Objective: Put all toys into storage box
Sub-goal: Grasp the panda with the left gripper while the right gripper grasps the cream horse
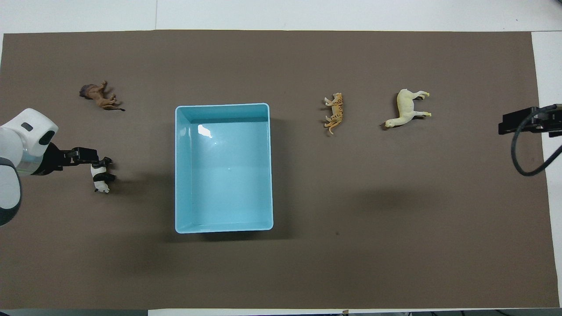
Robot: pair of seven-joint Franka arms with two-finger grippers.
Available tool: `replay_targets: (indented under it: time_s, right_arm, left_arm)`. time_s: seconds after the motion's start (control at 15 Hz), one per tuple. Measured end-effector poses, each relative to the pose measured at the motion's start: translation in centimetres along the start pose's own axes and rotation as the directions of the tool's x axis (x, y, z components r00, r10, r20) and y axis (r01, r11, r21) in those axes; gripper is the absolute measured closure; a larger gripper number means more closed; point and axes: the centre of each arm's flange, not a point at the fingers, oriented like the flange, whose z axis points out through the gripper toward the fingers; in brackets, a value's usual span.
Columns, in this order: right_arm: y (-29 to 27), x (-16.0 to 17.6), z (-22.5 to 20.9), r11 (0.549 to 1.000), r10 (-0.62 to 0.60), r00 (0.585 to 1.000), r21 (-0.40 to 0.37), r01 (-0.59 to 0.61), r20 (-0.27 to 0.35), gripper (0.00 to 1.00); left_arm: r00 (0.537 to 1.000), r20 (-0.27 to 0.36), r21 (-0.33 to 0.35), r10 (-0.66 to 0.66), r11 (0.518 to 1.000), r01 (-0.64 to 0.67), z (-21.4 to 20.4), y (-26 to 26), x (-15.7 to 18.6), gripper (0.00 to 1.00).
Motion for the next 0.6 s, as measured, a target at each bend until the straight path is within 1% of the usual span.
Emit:
replay_targets:
  time_s: [0.2,0.4,0.6]
  right_arm:
    - [-2.1,2.8,6.6,1.000,-0.019,0.999,-0.002,0.019,-0.025,0.00]
    - [-4.3,5.4,12.2,0.999,-0.053,0.997,-0.002,0.053,-0.051,0.00]
    - [-6.1,6.6,15.6,0.997,-0.082,0.995,-0.004,0.082,-0.064,0.00]
  left_arm:
    - [0.999,-0.037,0.000,-0.035,0.999,0.035,4.5,-0.9,-0.3,0.00]
    - [0.997,-0.032,-0.002,-0.074,0.997,0.074,7.0,-1.1,-0.2,0.00]
    - [0.994,-0.019,-0.003,-0.104,0.995,0.104,8.7,-0.8,-0.1,0.00]
